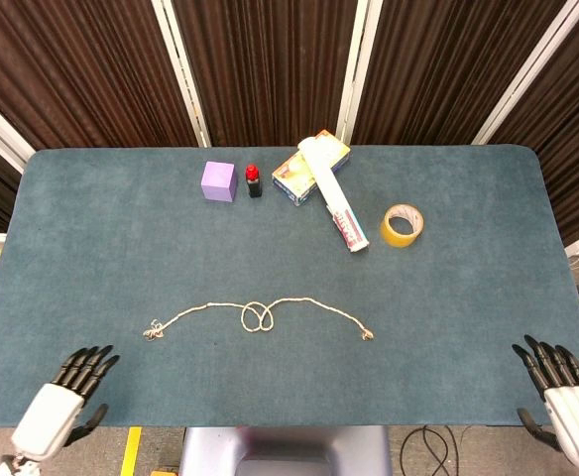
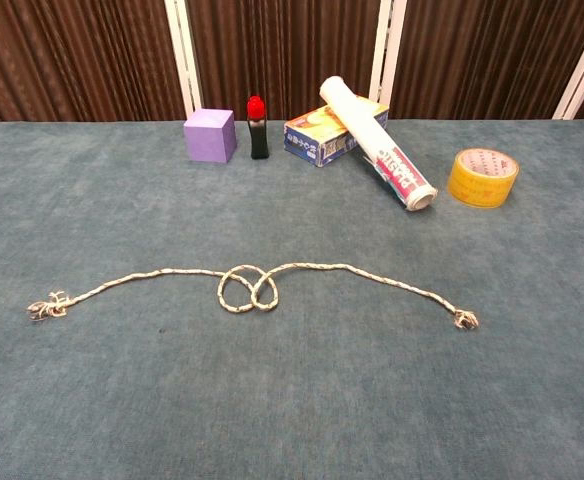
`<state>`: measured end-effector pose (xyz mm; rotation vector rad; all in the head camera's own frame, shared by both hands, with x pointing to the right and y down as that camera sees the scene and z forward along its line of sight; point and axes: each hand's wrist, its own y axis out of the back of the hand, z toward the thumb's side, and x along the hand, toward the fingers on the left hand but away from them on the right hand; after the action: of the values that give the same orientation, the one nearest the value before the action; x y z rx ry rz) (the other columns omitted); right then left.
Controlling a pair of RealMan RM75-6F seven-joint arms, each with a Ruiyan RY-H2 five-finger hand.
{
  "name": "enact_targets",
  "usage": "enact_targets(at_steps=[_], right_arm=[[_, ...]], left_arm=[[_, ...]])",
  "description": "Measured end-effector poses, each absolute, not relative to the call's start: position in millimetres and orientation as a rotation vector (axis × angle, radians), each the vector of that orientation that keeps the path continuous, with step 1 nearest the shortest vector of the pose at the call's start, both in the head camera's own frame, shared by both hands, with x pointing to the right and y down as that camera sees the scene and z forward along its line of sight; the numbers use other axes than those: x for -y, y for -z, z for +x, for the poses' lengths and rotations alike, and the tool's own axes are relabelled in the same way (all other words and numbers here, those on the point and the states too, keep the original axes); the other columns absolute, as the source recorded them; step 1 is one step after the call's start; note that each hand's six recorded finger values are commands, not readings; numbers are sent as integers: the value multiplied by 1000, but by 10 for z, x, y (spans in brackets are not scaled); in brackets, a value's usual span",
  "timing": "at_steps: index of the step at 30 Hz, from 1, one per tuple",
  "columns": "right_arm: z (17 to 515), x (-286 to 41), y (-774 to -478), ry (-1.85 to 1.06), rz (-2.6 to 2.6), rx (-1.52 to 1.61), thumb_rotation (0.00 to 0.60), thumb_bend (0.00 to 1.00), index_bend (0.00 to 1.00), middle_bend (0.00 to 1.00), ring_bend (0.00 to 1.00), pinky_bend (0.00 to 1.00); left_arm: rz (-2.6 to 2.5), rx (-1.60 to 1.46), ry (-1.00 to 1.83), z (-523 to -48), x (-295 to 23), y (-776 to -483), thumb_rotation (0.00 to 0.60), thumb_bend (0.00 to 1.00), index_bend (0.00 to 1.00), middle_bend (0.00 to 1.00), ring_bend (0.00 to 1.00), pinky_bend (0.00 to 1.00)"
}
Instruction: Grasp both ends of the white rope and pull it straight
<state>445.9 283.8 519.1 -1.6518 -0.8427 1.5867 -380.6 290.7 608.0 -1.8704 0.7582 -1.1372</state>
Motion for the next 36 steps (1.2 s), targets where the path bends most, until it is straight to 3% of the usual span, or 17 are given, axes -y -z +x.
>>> enact_targets(at_steps=[3,11,16,26,36], right_arm=[[4398,-2734,-5202,-1575,-1643,843,600,391,0,0,0,0],[4268,-2590,-5267,-1546,-1644,802,600,391,0,0,0,0],[4185,-2561,-5411,-1560,-1647,755,600,391,0,0,0,0],[4084,-2483,-5634,-1574,-1652,709,600,391,0,0,0,0],[4129,-2465,-5718,-1604,-1642,702,600,392,0,0,0,0]], left_arm=[[-1888,-710,1117,-3628,-2876,-6193,600,422,164,0,0,108],[-1888,-677,1093,-3105,-2597,-6522,600,422,309,0,0,107],[-1840,-715,1145,-3036,-2372,-6689,600,420,383,0,0,108],[-1750,-712,1287,-3054,-2141,-7068,600,400,402,0,0,112],[-1629,-680,1355,-3137,-2052,-7261,600,397,395,0,0,117]])
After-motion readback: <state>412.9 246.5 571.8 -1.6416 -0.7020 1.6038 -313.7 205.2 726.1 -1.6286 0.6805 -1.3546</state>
